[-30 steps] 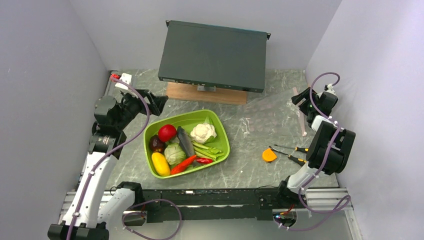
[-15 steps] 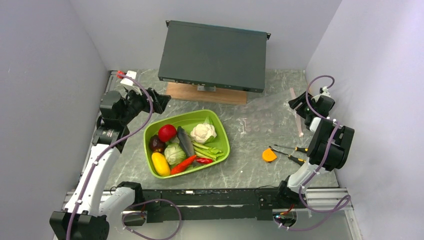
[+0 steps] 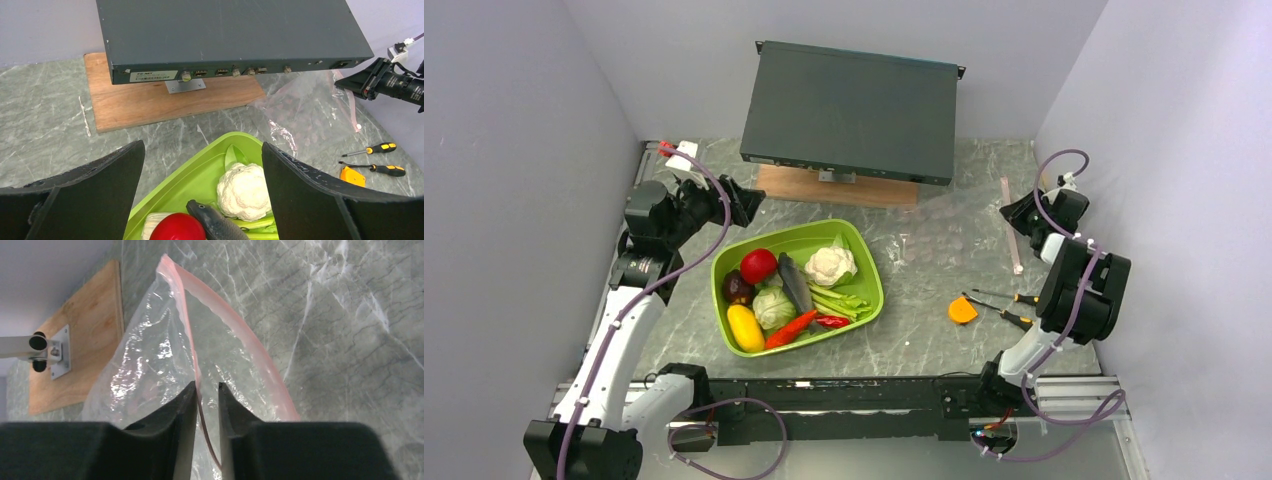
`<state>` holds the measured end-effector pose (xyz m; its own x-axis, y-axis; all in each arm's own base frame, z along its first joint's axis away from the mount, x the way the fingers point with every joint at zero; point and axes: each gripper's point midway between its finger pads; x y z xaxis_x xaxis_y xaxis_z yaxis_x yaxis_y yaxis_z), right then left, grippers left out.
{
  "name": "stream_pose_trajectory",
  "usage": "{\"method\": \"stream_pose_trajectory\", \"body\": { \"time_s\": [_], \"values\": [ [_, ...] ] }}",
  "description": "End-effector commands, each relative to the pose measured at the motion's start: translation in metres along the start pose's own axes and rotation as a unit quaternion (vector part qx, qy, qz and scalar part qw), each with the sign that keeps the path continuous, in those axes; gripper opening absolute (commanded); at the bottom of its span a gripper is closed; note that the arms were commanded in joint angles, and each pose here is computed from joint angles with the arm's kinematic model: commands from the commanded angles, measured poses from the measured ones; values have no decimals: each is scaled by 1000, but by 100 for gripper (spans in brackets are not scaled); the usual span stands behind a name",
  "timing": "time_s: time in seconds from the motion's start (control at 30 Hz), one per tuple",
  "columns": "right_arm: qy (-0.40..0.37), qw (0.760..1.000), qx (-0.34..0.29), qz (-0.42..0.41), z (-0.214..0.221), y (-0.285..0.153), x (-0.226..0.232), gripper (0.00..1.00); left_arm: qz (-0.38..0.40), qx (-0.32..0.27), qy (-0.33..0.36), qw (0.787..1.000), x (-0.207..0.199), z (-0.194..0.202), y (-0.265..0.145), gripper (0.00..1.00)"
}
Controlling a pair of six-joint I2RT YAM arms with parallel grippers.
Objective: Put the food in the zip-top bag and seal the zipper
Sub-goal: Pick up the zipper food storage bag at the center of the board.
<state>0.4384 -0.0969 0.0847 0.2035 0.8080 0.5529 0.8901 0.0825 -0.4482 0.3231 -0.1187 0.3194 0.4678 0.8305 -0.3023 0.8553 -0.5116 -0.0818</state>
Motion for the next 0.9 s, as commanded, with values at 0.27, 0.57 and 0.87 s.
{"method": "stream_pose_trajectory", "body": {
  "time_s": [0.27,0.57,0.87],
  "values": [
    [93,993,33,67,-1,-32,26,0,24,-17,-4,1000,-9,-12,2,92],
    [-5,986,33,161,19,-71,74,0,19,-17,0,1000,-9,-13,1,92],
    [-30,988,-47,141,-6,-152,111,0,20,-18,-3,1000,-11,-13,1,92]
  ]
}}
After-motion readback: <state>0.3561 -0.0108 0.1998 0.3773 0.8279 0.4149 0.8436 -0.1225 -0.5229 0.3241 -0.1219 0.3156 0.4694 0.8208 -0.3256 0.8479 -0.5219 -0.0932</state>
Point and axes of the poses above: each gripper's point midway between its finger pads, its own y axis out along the fingers, its own x axis along the line the jaws close on, z = x × y, and after that the axes turned 2 degrees about -y, right-handed
